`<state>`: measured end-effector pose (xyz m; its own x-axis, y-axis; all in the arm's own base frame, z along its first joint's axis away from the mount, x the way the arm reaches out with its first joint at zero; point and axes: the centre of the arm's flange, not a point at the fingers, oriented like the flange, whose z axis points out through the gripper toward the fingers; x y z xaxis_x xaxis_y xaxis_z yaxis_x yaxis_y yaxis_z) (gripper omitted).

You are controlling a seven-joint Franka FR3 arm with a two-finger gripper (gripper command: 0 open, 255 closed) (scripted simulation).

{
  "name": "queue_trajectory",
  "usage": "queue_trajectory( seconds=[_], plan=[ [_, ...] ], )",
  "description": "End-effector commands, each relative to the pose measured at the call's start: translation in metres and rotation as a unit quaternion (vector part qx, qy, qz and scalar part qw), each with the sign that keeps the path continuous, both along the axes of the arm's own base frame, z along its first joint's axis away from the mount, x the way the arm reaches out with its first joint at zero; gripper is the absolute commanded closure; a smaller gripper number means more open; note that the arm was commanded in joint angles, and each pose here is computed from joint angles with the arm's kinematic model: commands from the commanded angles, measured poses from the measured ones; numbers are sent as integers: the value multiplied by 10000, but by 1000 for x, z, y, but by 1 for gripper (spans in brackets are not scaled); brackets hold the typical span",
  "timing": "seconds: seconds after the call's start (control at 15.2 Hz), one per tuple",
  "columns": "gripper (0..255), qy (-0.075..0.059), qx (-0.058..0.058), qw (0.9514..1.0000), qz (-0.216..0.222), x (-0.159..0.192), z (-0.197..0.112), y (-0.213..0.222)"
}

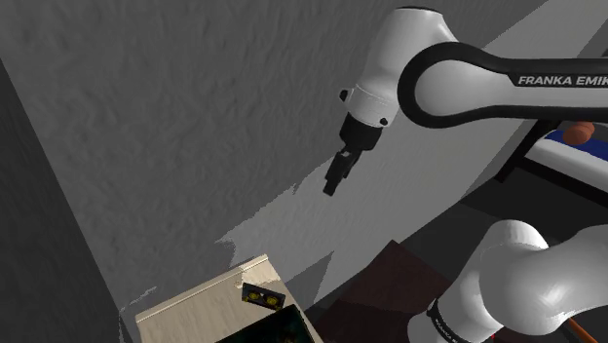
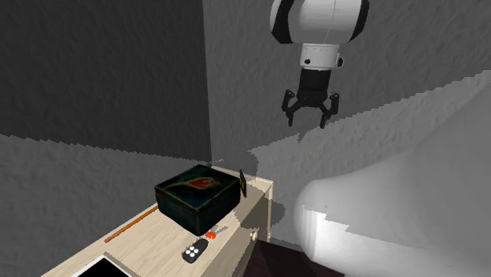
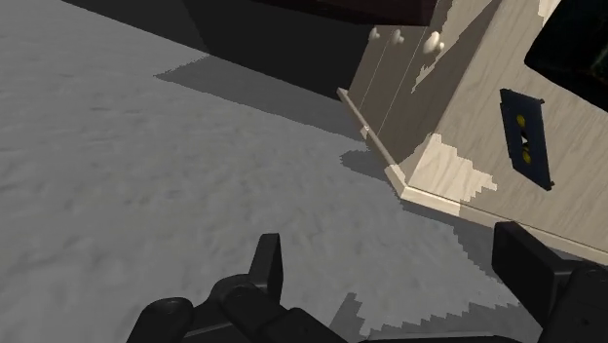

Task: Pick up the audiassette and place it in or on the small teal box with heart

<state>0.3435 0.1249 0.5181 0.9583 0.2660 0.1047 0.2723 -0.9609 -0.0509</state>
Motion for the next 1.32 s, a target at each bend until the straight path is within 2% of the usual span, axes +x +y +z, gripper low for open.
queue_trajectory(
  seconds=[0.0, 0.59, 1.19, 1.25],
  plan=[
    [0, 6, -49, 9999, 127, 1, -19, 23],
    [0, 46, -279, 9972, 689, 0, -96, 118],
    [0, 87, -507, 9908, 1248, -13, -177, 209],
    [0, 88, -512, 9907, 1260, -13, -179, 211]
  ],
)
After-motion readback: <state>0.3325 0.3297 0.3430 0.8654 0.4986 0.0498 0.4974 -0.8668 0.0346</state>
